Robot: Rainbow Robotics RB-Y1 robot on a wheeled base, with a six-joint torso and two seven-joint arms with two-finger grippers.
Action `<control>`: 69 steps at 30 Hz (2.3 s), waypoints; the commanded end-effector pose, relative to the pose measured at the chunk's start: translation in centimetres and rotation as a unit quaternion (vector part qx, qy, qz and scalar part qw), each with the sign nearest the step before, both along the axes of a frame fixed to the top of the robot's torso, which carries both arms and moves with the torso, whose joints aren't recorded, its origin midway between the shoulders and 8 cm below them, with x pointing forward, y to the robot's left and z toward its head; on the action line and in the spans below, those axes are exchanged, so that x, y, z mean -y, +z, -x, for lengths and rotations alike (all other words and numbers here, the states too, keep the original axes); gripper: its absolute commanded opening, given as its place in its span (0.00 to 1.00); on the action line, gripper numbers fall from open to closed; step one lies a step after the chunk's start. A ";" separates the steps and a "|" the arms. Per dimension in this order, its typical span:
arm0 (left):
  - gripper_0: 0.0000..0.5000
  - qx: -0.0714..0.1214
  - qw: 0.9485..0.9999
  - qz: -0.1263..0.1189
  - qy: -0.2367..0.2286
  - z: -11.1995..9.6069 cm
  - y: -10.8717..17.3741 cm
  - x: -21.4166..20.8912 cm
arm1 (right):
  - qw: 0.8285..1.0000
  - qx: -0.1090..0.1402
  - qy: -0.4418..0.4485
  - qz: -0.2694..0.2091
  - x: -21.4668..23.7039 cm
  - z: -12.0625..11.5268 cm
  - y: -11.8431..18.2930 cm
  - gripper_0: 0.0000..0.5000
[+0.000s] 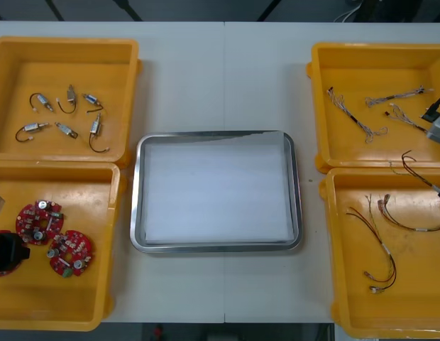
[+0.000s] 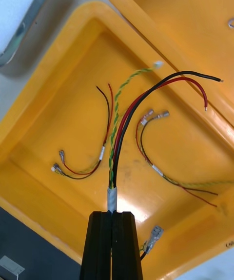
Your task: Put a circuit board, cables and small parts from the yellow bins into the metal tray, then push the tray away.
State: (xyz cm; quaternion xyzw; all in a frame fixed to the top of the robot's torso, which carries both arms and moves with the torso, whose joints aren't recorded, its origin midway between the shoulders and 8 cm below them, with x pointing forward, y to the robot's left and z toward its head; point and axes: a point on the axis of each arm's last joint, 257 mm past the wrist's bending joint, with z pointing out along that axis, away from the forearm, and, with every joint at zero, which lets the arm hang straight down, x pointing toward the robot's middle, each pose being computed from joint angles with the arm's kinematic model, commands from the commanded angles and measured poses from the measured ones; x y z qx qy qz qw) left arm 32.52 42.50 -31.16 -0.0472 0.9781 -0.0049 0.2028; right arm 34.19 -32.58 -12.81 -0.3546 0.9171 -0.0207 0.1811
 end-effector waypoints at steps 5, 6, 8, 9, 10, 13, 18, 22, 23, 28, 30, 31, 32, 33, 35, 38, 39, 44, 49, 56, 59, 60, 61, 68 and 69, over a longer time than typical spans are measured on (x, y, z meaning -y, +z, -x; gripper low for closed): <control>1.00 0.034 0.998 -0.030 -0.036 -2.5 3.8 0.1 | 0.999 0.041 0.005 -0.032 -3.5 -2.1 1.1 0.00; 1.00 0.037 0.998 -0.034 -0.041 -2.7 4.1 0.1 | 0.998 0.043 0.005 -0.035 -3.7 -2.2 1.1 0.00; 1.00 0.042 0.997 -0.044 -0.046 -3.0 4.5 -0.1 | 0.998 0.045 0.004 -0.038 -3.9 -2.3 1.0 0.00; 1.00 0.044 0.997 -0.047 -0.048 -3.2 4.5 -0.2 | 0.998 0.045 0.003 -0.040 -3.9 -2.3 1.0 0.00; 1.00 0.044 0.997 -0.048 -0.049 -3.2 4.5 -0.2 | 0.998 0.046 0.003 -0.040 -4.0 -2.4 0.9 0.00; 1.00 0.045 0.996 -0.049 -0.053 -3.2 4.6 -0.2 | 0.998 0.044 0.005 -0.043 -4.2 -2.3 0.9 0.00; 1.00 0.043 0.996 -0.055 -0.058 -3.2 4.5 -0.5 | 0.998 0.040 0.006 -0.043 -4.2 -2.1 0.8 0.00; 1.00 0.039 0.996 -0.054 -0.060 -3.0 4.2 -0.5 | 0.998 0.040 0.006 -0.043 -4.2 -2.1 0.8 0.00; 1.00 0.038 0.996 -0.054 -0.061 -3.0 4.0 -0.4 | 0.998 0.040 0.006 -0.043 -4.2 -2.1 0.8 0.00; 1.00 0.042 0.996 -0.049 -0.069 -3.1 3.2 0.0 | 0.998 0.040 0.006 -0.043 -4.2 -2.1 0.8 0.00; 1.00 0.041 0.995 -0.050 -0.071 -3.1 3.2 0.0 | 0.998 0.040 0.006 -0.043 -4.2 -2.1 0.8 0.00; 1.00 0.040 0.995 -0.051 -0.071 -3.0 3.1 -0.1 | 0.998 0.040 0.006 -0.043 -4.2 -2.1 0.8 0.00; 1.00 0.040 0.995 -0.050 -0.072 -3.0 3.1 -0.1 | 0.998 0.040 0.006 -0.043 -4.2 -2.1 0.8 0.00; 1.00 0.038 0.996 -0.051 -0.070 -3.0 3.0 -0.2 | 0.998 0.040 0.006 -0.043 -4.2 -2.1 0.8 0.00; 1.00 0.039 0.996 -0.048 -0.069 -3.0 2.8 -0.3 | 0.998 0.040 0.006 -0.043 -4.2 -2.1 0.8 0.00; 1.00 0.039 0.996 -0.040 -0.063 -3.0 2.3 -0.4 | 0.998 0.040 0.006 -0.043 -4.2 -2.1 0.8 0.00; 1.00 0.040 0.997 -0.038 -0.062 -3.1 2.1 -0.4 | 0.998 0.040 0.006 -0.043 -4.2 -2.1 0.8 0.00; 1.00 0.037 0.997 -0.033 -0.064 -2.8 1.8 -0.1 | 0.998 0.040 0.006 -0.043 -4.2 -2.1 0.8 0.00; 1.00 0.035 0.997 -0.032 -0.066 -2.7 1.6 0.1 | 0.998 0.040 0.006 -0.043 -4.2 -2.1 0.8 0.00; 1.00 0.040 0.996 -0.029 -0.073 -2.9 1.0 0.6 | 0.998 0.040 0.006 -0.043 -4.2 -2.1 0.8 0.00; 1.00 0.039 0.996 -0.031 -0.072 -2.9 0.9 0.4 | 0.998 0.040 0.006 -0.043 -4.2 -2.1 0.8 0.00; 1.00 0.039 0.996 -0.031 -0.071 -2.8 0.8 0.4 | 0.998 0.040 0.006 -0.043 -4.2 -2.1 0.8 0.00; 1.00 0.039 0.996 -0.032 -0.071 -2.9 0.9 0.3 | 0.998 0.040 0.006 -0.043 -4.2 -2.1 0.8 0.00; 1.00 0.037 0.997 -0.025 -0.064 -2.8 0.6 0.0 | 0.998 0.040 0.006 -0.043 -4.2 -2.1 0.8 0.00; 1.00 0.037 0.997 -0.023 -0.063 -2.8 0.6 0.0 | 0.998 0.040 0.006 -0.043 -4.2 -2.1 0.8 0.00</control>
